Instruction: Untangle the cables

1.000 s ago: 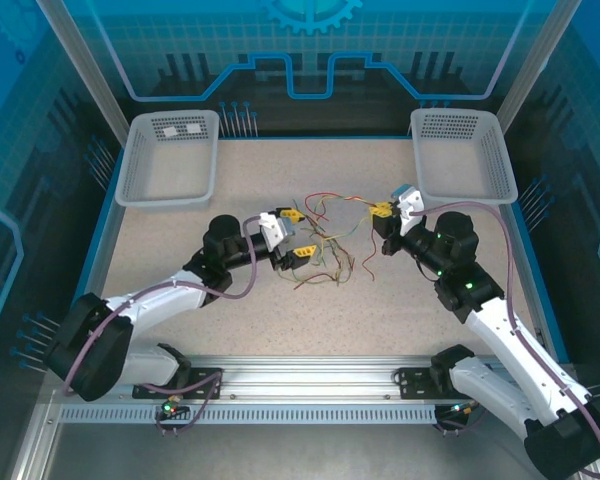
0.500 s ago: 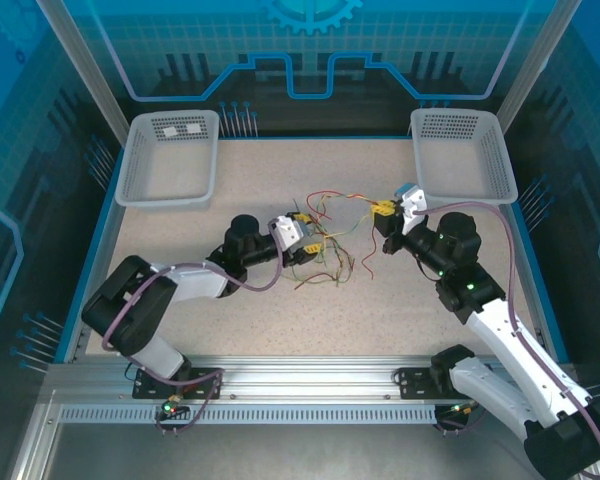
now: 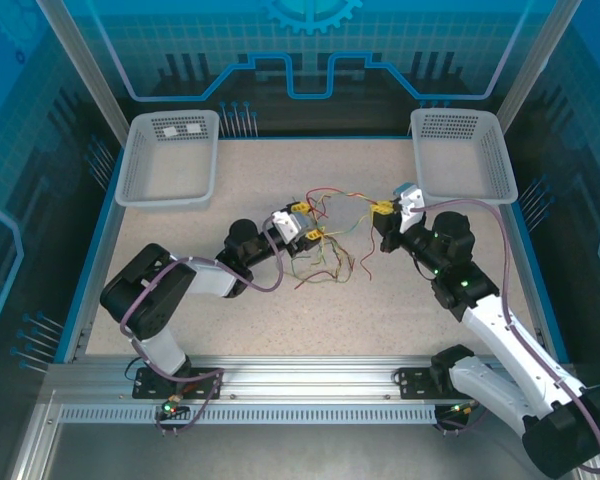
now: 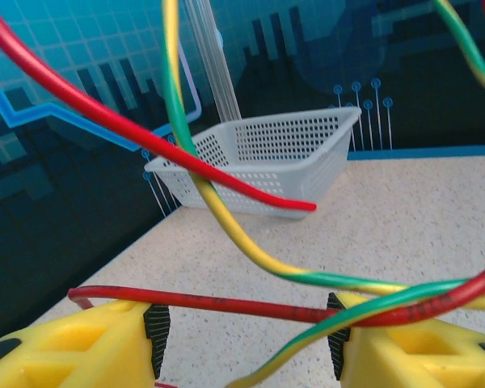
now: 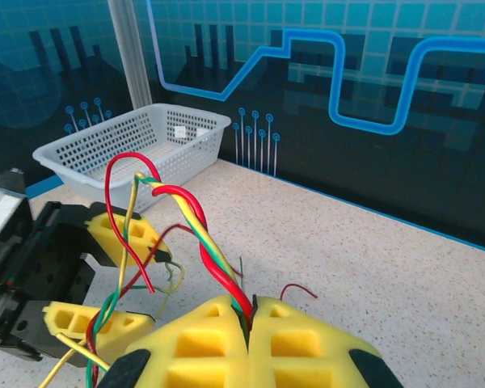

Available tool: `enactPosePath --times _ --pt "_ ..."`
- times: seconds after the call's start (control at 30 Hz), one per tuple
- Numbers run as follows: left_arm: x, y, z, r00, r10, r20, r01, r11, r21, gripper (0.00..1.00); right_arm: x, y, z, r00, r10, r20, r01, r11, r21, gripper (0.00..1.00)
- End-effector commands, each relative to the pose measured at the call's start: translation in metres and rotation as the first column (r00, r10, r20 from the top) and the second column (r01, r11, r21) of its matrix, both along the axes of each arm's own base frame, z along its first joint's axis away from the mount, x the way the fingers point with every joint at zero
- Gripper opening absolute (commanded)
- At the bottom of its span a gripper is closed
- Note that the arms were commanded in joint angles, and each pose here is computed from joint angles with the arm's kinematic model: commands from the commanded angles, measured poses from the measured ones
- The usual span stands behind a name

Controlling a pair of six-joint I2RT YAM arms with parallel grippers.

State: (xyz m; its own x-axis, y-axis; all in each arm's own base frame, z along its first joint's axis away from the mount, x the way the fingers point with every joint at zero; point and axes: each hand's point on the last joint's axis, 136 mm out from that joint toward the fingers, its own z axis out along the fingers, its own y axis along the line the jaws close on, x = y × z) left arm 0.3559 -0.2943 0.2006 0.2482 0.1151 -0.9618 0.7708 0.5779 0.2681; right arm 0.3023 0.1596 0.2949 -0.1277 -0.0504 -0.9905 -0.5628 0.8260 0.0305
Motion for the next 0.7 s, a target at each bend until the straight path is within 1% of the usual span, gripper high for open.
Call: enactPosePath --times 0.0,0.03,0.17,0.3,0.37,0.43,0.67 --pt "0.005 -0.006 0.019 0.999 -0.003 0.037 0.005 0.998 -0.06 0.56 0.006 -0.006 0.014 0.998 -0.037 0.044 0.035 0.998 0.049 0.0" --pt "0.006 -0.007 0.017 0.999 -0.005 0.039 0.008 0.998 -0.063 0.54 0.006 -0.006 0.015 0.998 -0.034 0.046 0.032 0.998 0.054 0.0" --pt "0.002 -0.006 0.017 0.998 -0.006 0.068 0.012 0.996 -0.088 0.26 0.007 -0.008 0.016 0.998 -0.05 0.037 0.047 0.997 0.057 0.0" --pt "-0.005 -0.005 0.02 0.997 -0.012 0.073 0.018 0.996 -0.083 0.09 0.01 -0.017 0.013 0.994 -0.106 0.013 0.105 0.993 0.062 0.0" --pt "-0.008 -0.003 0.022 0.997 -0.003 0.083 0.01 0.997 -0.08 0.05 0.013 -0.022 0.011 0.991 -0.137 0.002 0.137 0.988 0.066 0.0" --pt "-0.015 0.002 0.033 0.995 -0.001 0.101 0.011 0.995 -0.096 0.05 0.018 -0.026 0.01 0.986 -0.167 -0.009 0.167 0.984 0.064 0.0" --pt "-0.032 0.003 0.059 0.996 -0.009 0.092 0.018 0.995 -0.097 0.0 0.031 -0.026 -0.008 0.98 -0.196 -0.038 0.197 0.98 0.028 0.0"
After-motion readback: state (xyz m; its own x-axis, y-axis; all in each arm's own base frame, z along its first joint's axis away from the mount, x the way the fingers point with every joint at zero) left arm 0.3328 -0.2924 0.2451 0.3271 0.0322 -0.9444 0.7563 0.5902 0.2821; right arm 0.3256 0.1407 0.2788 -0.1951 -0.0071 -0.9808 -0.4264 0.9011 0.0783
